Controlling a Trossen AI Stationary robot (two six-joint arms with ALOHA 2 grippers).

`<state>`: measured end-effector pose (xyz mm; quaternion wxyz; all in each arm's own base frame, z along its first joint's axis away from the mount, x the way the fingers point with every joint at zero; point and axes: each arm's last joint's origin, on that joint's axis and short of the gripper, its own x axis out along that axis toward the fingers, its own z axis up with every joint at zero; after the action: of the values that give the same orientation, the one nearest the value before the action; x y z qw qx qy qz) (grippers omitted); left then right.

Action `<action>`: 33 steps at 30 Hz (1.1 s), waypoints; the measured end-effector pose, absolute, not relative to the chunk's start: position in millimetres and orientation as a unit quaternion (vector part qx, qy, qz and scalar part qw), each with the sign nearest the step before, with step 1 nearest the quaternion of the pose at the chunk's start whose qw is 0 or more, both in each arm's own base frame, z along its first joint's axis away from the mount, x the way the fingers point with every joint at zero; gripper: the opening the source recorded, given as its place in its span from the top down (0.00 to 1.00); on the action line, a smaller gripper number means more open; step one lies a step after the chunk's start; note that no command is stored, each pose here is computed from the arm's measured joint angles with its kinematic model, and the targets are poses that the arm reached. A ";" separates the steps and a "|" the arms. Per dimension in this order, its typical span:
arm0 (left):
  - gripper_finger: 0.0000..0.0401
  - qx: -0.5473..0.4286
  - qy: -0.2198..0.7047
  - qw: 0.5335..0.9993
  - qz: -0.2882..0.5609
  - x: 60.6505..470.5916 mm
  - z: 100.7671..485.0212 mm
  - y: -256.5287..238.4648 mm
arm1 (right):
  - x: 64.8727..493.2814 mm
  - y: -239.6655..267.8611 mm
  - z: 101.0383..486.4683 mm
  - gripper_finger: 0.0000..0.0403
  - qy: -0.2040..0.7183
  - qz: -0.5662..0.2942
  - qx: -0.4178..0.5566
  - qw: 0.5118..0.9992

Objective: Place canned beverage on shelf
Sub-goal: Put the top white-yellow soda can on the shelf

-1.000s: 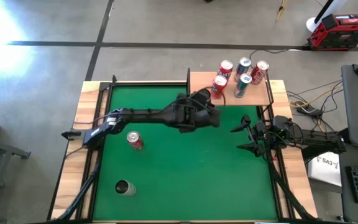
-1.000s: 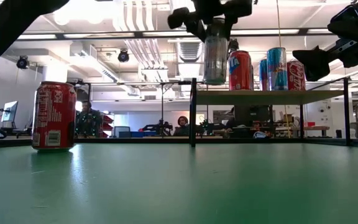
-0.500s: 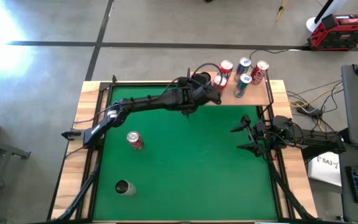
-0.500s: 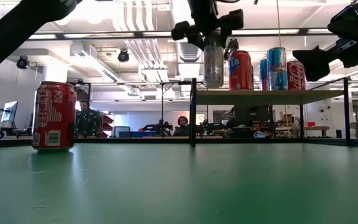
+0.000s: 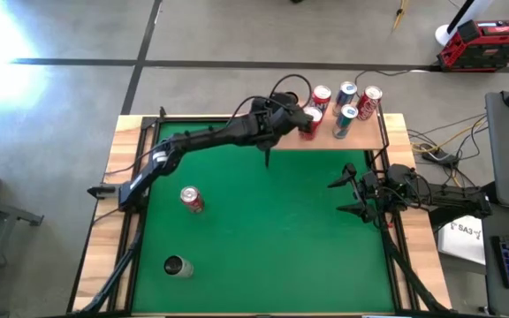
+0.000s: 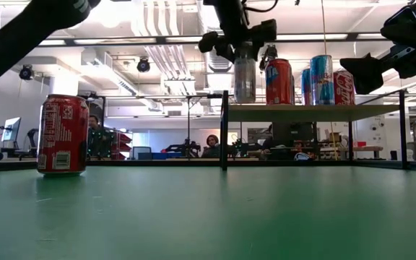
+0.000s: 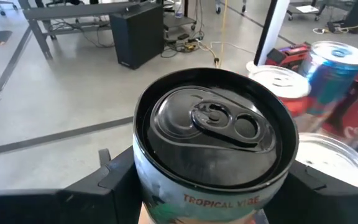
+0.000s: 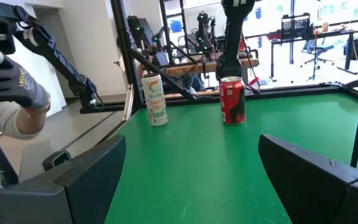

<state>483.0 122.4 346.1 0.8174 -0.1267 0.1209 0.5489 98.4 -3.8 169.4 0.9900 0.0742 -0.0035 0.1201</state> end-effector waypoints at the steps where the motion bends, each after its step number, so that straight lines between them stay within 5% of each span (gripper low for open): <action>1: 0.43 -0.127 0.121 0.816 0.550 482.3 346.0 125.4 | 98.4 -3.8 169.4 0.11 -0.004 0.120 0.074 0.990; 33: 0.40 -0.151 0.140 0.846 0.492 478.1 333.0 194.8 | 98.4 -3.8 169.3 0.11 -0.003 0.120 0.074 0.990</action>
<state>478.1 194.8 333.0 0.8456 -0.1512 0.1402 0.4925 98.4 -3.8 169.3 0.9900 0.0742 -0.0034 0.1201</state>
